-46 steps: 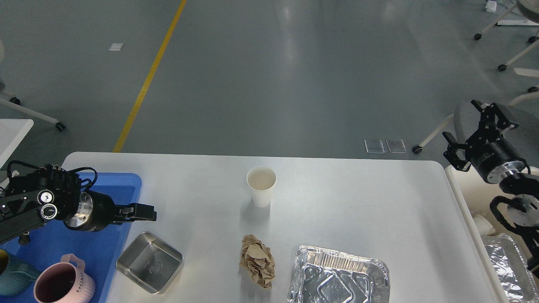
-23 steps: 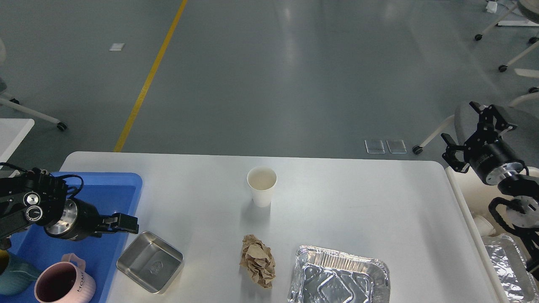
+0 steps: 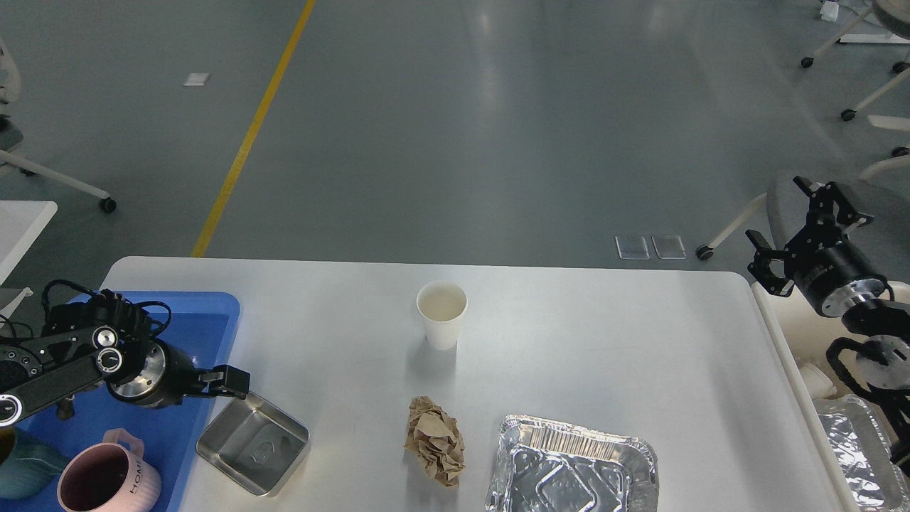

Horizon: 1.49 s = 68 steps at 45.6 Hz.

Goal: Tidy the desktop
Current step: 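Reach the left gripper to the small metal tray and grasp its rim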

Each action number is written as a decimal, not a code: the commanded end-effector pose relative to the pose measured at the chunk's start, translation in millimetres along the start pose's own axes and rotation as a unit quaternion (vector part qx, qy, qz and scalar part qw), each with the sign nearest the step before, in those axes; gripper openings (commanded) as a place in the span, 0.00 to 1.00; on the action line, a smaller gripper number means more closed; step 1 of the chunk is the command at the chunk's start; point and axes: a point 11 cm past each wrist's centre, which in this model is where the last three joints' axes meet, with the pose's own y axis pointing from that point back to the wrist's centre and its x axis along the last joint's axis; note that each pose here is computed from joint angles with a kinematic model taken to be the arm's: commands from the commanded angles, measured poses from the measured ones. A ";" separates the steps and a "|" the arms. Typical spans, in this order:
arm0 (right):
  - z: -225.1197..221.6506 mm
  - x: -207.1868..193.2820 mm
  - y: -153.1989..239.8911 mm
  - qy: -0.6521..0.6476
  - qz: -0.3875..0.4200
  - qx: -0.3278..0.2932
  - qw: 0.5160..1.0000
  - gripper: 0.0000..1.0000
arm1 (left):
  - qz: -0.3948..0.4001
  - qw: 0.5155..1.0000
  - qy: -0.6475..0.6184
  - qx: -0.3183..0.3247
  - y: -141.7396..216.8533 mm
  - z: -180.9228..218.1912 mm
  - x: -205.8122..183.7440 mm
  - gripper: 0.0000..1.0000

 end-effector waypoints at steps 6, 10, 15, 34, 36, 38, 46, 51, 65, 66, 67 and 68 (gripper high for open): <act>0.2 1.3 0.9 0.000 0.002 0.000 1.000 1.00 | -0.013 1.000 -0.004 -0.002 -1.7 2.3 -3.8 0.98; 0.2 1.1 0.9 0.000 0.001 0.000 1.000 1.00 | -0.017 1.000 -0.005 0.007 -0.6 -0.9 -4.5 0.98; 0.8 0.9 0.8 0.000 0.001 -0.001 1.000 1.00 | -0.023 1.000 -0.006 0.014 -0.2 -3.3 -5.7 0.98; 1.3 2.5 2.0 0.000 0.003 -0.001 1.000 1.00 | -0.029 0.999 -0.011 0.013 -14.4 8.3 -11.3 0.98; 1.3 2.5 2.0 0.000 0.003 -0.001 1.000 1.00 | -0.030 0.999 -0.012 0.015 -15.8 9.6 -11.4 0.98; 1.3 2.4 2.0 0.000 0.002 -0.001 1.000 1.00 | -0.030 0.999 -0.013 0.019 -16.0 9.5 -11.5 0.98; 1.9 3.3 2.8 -0.001 0.004 -0.001 1.000 1.00 | -0.037 0.999 -0.022 0.018 -19.6 16.0 -15.2 0.94; 1.5 3.6 2.8 -0.001 0.005 -0.001 1.000 1.00 | -0.038 0.999 -0.026 0.018 -18.8 17.7 -14.4 0.81; 1.5 3.4 2.8 -0.001 0.004 -0.001 1.000 1.00 | -0.049 0.998 -0.034 0.031 -14.4 12.4 -16.0 0.56; 1.5 3.6 2.8 -0.001 0.005 -0.001 1.000 1.00 | -0.052 0.997 -0.036 0.035 -14.5 12.2 -16.6 0.52; 2.0 3.8 3.2 -0.001 0.004 -0.001 1.000 1.00 | -0.054 0.997 -0.037 0.040 -13.8 10.7 -16.6 0.50; 2.6 4.3 3.6 -0.001 0.005 -0.002 1.000 1.00 | -0.057 0.997 -0.038 0.043 -13.4 9.3 -17.0 0.49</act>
